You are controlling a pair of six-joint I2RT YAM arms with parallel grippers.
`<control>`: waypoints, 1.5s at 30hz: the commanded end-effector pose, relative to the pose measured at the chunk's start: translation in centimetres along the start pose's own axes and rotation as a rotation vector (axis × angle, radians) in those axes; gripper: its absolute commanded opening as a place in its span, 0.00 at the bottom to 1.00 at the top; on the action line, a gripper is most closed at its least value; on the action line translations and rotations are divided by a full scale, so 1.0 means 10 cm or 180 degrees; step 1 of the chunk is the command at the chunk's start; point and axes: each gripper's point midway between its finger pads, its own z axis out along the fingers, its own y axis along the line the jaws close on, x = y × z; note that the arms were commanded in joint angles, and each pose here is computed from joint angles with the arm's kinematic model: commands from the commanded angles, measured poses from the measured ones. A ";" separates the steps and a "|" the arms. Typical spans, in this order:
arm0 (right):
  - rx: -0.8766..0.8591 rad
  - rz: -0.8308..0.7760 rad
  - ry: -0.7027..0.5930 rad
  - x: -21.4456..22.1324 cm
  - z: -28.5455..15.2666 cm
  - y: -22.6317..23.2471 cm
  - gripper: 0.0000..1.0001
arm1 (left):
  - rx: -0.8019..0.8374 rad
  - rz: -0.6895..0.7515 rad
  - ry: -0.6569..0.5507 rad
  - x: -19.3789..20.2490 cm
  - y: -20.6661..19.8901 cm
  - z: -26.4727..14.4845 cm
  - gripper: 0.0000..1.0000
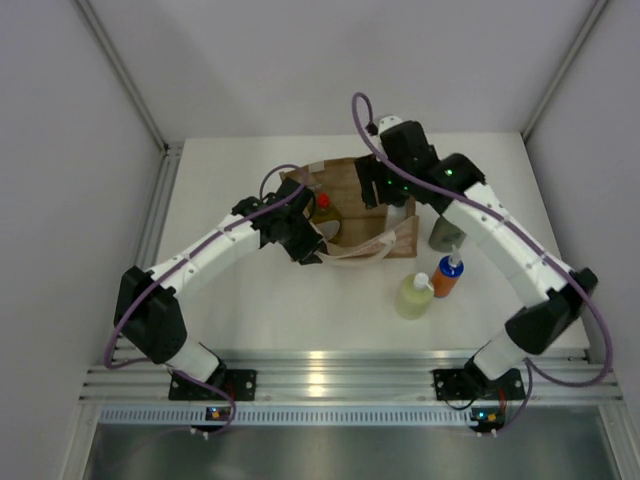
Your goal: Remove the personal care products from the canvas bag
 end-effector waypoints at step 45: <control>0.1216 0.0254 0.1132 1.14 1.48 -0.85 0.38 | 0.0191 0.0037 0.0076 0.08 -0.14 -0.15 0.31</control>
